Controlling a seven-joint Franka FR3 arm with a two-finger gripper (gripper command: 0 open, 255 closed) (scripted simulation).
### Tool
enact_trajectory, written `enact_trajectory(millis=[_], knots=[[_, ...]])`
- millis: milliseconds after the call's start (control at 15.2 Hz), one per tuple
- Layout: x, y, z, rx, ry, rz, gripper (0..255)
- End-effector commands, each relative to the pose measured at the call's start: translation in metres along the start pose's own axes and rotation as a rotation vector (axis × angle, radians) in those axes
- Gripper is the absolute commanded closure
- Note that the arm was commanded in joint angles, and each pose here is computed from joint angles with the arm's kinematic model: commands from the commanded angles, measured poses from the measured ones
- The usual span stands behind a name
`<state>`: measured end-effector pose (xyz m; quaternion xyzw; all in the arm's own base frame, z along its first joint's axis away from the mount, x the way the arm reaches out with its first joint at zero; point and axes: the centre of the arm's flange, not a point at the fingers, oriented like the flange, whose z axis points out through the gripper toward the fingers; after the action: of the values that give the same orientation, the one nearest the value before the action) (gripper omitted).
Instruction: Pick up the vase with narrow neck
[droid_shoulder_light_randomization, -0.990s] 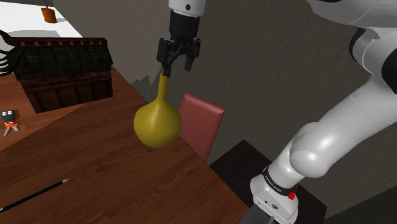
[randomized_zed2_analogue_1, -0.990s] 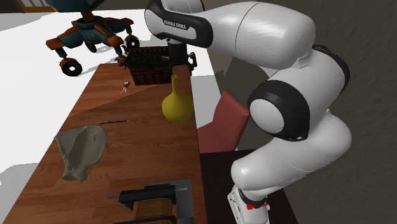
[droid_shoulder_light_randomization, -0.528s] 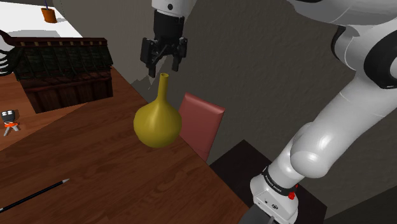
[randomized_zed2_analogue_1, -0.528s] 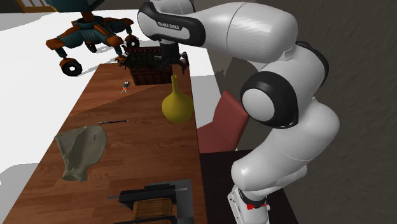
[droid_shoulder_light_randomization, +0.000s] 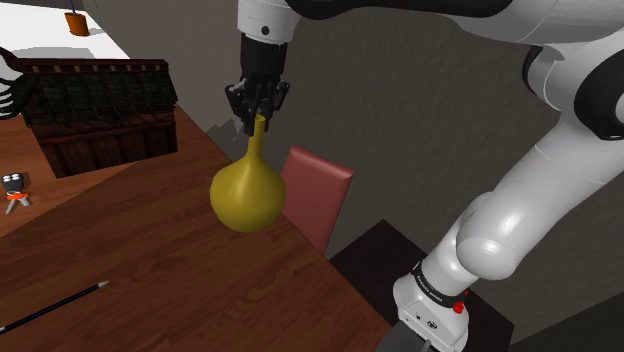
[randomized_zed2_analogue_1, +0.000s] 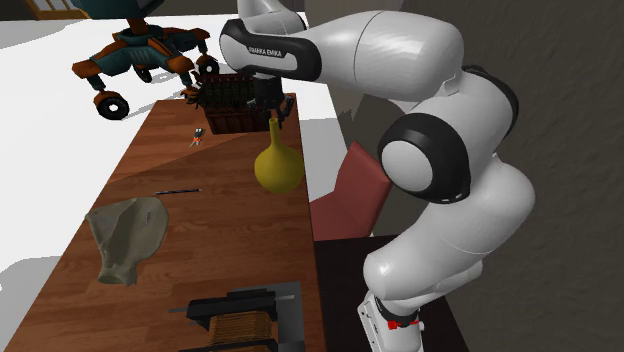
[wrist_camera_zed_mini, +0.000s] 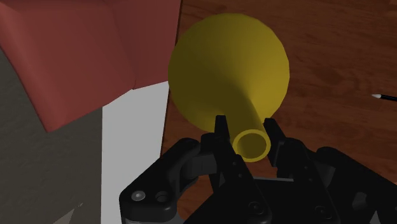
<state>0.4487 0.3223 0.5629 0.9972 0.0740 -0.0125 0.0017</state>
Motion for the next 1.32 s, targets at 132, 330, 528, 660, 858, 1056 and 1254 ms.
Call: enact_trajectory(millis=[132, 330, 528, 660, 858, 1056, 1254], knots=[[0.000, 0.000, 0.000, 0.000, 0.000, 0.000, 255], [0.000, 0.000, 0.000, 0.000, 0.000, 0.000, 255], [0.000, 0.000, -0.011, 0.000, 0.000, 0.000, 255], [0.000, 0.000, -0.021, 0.000, 0.000, 0.000, 255], [0.000, 0.000, -0.037, 0.000, 0.000, 0.000, 255], [-0.001, 0.000, -0.053, 0.000, 0.000, 0.000, 255], [-0.001, 0.000, -0.069, 0.000, 0.000, 0.000, 255]])
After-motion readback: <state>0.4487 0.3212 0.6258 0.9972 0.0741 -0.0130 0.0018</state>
